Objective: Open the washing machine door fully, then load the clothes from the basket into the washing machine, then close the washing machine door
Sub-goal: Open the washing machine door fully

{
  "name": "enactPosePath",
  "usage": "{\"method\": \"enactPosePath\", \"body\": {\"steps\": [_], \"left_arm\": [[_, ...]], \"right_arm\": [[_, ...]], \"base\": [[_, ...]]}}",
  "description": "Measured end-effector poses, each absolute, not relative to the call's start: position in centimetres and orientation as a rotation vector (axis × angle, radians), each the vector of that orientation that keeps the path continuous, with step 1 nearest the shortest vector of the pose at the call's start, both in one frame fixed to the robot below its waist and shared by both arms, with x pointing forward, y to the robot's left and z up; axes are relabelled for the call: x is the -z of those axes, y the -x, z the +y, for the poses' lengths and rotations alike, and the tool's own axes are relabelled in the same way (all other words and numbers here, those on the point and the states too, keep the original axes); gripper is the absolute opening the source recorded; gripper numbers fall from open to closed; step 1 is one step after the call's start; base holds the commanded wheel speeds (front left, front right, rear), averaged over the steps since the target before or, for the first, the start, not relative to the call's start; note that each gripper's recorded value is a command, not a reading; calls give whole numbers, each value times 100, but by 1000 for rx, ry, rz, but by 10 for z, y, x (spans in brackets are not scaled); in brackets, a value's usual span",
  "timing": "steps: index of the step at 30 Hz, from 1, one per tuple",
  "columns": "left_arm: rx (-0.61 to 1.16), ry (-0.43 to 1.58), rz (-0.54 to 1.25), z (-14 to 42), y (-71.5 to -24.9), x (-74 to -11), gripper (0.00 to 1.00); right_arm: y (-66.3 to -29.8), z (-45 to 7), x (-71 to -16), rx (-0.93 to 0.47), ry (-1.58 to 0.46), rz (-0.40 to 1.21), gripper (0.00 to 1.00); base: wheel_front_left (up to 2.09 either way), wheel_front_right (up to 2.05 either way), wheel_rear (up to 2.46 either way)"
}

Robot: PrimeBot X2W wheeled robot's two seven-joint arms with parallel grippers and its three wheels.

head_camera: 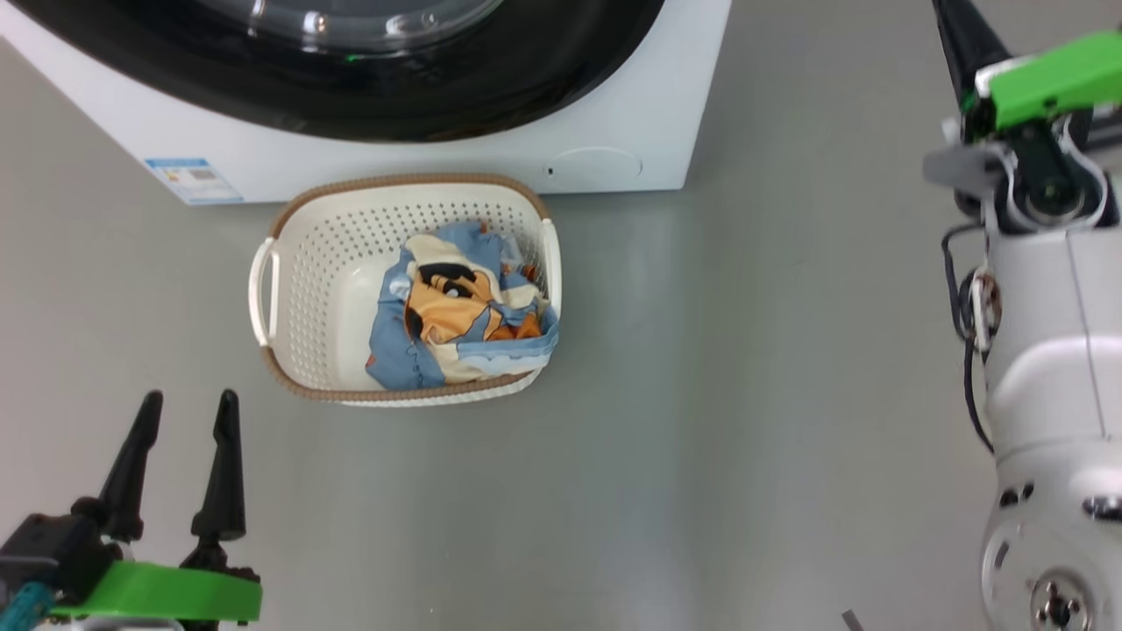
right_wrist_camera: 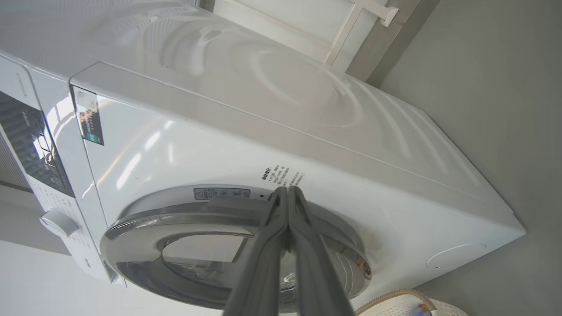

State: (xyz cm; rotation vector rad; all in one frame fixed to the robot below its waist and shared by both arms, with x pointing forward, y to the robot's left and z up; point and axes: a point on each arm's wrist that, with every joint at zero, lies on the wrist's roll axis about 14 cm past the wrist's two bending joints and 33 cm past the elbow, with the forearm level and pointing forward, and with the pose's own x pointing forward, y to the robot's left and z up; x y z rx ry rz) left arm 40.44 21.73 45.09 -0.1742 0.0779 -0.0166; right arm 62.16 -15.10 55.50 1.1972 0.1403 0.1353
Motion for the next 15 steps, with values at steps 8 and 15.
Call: {"method": "enactPosePath", "body": {"steps": [8, 15], "left_arm": [[17, 176, 74, 219, -417, -449, 100], [12, 180, 89, 221, -420, -443, 100]], "right_arm": [[-655, -109, -555, -227, -1252, 270, 0], [-680, -74, -563, -292, -1256, 336, 0]], "base": [[0, 0, 0], [0, 0, 0]]}}
